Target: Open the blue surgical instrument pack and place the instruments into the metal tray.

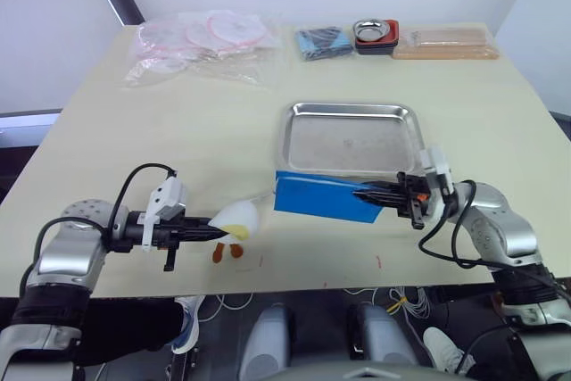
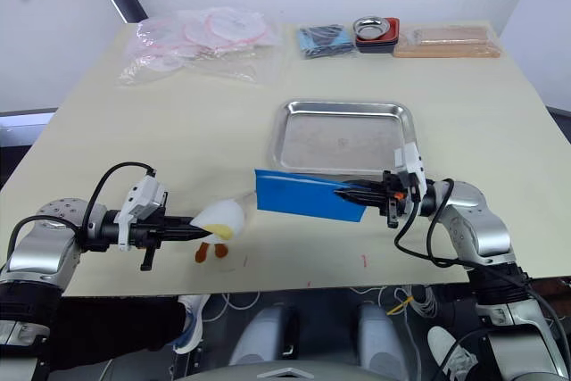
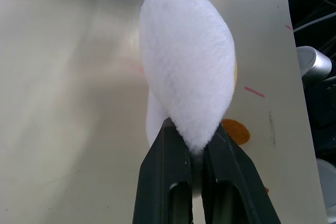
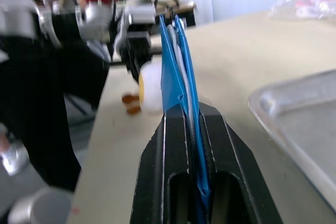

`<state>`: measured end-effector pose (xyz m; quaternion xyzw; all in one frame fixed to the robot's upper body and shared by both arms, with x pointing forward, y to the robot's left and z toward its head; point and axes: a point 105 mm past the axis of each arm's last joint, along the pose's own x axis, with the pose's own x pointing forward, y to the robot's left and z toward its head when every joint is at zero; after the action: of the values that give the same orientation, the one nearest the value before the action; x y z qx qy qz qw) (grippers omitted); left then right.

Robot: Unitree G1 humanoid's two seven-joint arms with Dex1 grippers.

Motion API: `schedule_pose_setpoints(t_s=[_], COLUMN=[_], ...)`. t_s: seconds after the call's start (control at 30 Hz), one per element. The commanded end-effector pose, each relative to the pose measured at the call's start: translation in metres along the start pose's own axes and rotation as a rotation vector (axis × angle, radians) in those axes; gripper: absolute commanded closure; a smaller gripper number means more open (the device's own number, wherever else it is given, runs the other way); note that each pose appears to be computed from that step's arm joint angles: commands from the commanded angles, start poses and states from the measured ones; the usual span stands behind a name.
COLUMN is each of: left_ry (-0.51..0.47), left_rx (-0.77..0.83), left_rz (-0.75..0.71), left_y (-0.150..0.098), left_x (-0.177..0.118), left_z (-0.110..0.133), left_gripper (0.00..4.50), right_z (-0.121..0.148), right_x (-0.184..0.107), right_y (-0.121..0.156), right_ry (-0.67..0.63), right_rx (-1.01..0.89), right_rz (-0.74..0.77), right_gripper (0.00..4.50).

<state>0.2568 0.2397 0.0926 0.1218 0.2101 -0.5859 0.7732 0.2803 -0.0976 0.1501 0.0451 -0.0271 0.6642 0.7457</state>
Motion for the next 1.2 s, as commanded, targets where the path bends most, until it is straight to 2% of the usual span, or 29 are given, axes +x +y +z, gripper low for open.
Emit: schedule_pose_setpoints(t_s=[0.03,0.13,0.23,0.37,0.57,0.67,0.77,0.97,1.07,1.13,1.2], left_ry=[0.026,-0.01,-0.021,-0.01,0.046,0.129,0.302,0.402,0.397,0.417,0.421], left_rx=[-0.051,-0.071,-0.075,-0.052,0.02,0.048,0.087,0.138,0.157,0.164,0.162], left_rz=[-0.03,-0.025,-0.021,-0.004,0.014,-0.01,-0.047,-0.08,-0.079,-0.087,-0.083], left_y=[-0.006,-0.006,-0.006,-0.003,0.011,0.015,0.018,0.029,0.033,0.033,0.033], left_x=[0.008,0.01,0.01,0.002,-0.017,-0.025,-0.032,-0.031,-0.027,-0.029,-0.032], left_z=[-0.014,-0.012,-0.012,-0.01,0.007,0.008,0.002,0.008,0.013,0.013,0.014], left_gripper=[4.48,4.48,4.48,4.48,4.48,4.48,4.48,4.48,3.35,2.27,1.48], right_z=[0.031,0.041,0.042,0.032,0.02,0.01,0.003,0.002,0.001,0.001,0.0], right_x=[0.001,0.002,0.001,0.0,0.004,0.006,0.009,0.012,0.013,0.014,0.013], right_y=[0.002,-0.001,-0.003,-0.002,0.001,0.0,0.002,0.001,0.001,0.001,0.002], right_ry=[-0.126,-0.193,-0.199,-0.088,0.053,0.122,0.153,0.158,0.152,0.146,0.148], right_rx=[-0.029,-0.007,0.005,-0.046,-0.153,-0.21,-0.225,-0.226,-0.225,-0.223,-0.219], right_rz=[0.005,-0.012,-0.025,-0.013,0.039,0.057,0.075,0.078,0.075,0.071,0.069], right_gripper=[4.5,4.5,4.5,4.5,4.5,4.5,4.5,4.5,4.5,4.5,4.5])
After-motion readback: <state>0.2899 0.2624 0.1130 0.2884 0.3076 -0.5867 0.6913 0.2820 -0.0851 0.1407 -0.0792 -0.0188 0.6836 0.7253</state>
